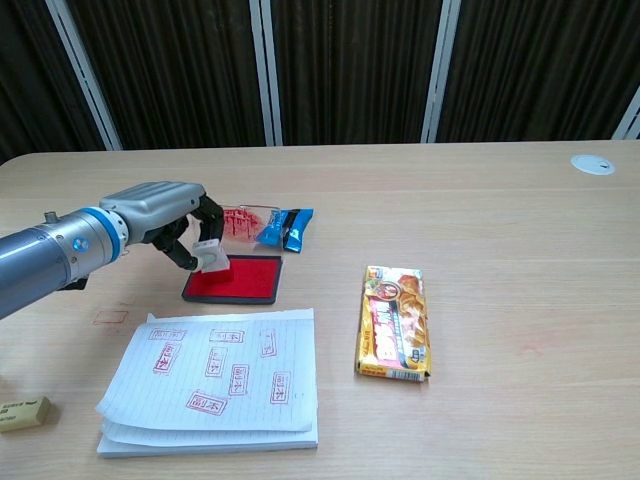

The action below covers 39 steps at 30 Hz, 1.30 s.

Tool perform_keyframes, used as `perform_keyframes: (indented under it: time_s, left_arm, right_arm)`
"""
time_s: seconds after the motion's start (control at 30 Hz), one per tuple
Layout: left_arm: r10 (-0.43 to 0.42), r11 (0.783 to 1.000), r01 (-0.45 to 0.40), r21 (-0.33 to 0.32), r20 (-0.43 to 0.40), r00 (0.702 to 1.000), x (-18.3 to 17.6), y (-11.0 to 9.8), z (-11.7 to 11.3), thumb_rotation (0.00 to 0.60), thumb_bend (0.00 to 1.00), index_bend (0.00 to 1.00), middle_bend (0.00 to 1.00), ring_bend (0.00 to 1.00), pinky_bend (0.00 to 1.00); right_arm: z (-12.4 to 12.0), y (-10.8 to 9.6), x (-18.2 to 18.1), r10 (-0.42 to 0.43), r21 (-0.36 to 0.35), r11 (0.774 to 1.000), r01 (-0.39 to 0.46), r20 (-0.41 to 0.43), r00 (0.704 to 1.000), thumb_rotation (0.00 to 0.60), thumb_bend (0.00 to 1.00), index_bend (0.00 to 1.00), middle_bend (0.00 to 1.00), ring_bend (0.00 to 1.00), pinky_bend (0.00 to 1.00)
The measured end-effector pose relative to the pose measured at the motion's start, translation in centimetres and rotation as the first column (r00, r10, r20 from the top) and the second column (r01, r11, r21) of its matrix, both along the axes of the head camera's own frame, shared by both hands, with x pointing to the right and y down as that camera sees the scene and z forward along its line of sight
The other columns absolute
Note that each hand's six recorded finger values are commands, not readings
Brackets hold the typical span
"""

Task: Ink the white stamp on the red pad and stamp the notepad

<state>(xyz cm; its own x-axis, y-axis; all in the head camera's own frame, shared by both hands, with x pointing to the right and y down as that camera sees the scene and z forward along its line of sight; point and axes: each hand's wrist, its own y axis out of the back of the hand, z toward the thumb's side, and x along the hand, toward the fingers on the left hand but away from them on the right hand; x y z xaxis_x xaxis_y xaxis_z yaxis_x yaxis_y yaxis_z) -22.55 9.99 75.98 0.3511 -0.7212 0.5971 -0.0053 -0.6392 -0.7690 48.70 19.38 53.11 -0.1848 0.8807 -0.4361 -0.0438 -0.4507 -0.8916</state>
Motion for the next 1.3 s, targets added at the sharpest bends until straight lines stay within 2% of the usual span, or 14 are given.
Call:
perform_keyframes:
  time_s: [0.3,0.53,0.77,0.93,1.03,1.2,1.3]
  left_arm:
    - [0.01,0.999,-0.007,0.037,-0.077,0.997,0.3,-0.7,-3.3,0.6,0.4,0.61,0.56,0.82,0.88]
    - [0.077,0.996,-0.072,0.049,-0.109,0.991,0.1,0.4,-6.1,0.6,0.4,0.62,0.56,0.82,0.88]
    - [0.149,0.989,-0.149,0.014,-0.142,0.978,-0.7,3.4,-8.4,0.6,0.4,0.62,0.56,0.82,0.88]
    - [0.217,0.975,-0.221,-0.01,-0.151,0.964,-1.9,5.9,-9.9,0.6,0.4,0.62,0.57,0.82,0.88]
    - [0.244,0.966,-0.252,-0.047,-0.142,0.959,-2.9,7.6,-10.4,0.6,0.41,0.62,0.57,0.82,0.88]
    - [0.282,0.952,-0.294,-0.089,-0.126,0.951,-3.5,10.1,-10.2,0.6,0.42,0.62,0.57,0.82,0.88]
    - [0.286,0.948,-0.3,-0.108,-0.125,0.95,-3.6,10.8,-9.6,0.6,0.42,0.62,0.57,0.82,0.88]
  right_arm:
    - [0.0,0.1,-0.2,-0.006,0.001,1.0,0.006,-0.001,1.0,0.6,0.0,0.0,0.0,0.0,0.0]
    - [-0.1,0.1,-0.3,-0.008,0.003,1.0,0.008,0.001,1.0,0.6,0.0,0.0,0.0,0.0,0.0]
    - [-0.1,0.1,-0.2,-0.007,0.003,1.0,0.007,0.001,1.0,0.6,0.0,0.0,0.0,0.0,0.0]
    - [-0.1,0.1,-0.3,-0.009,0.002,1.0,0.009,0.003,1.0,0.6,0.0,0.0,0.0,0.0,0.0]
    - [-0.2,0.1,-0.4,-0.012,0.005,1.0,0.012,0.005,1.0,0.6,0.0,0.0,0.0,0.0,0.0]
    - [-0.4,0.2,-0.7,-0.017,0.008,1.0,0.017,0.009,1.0,0.6,0.0,0.0,0.0,0.0,0.0]
    - [-0.5,0.2,-0.7,-0.017,0.011,1.0,0.017,0.009,1.0,0.6,0.0,0.0,0.0,0.0,0.0]
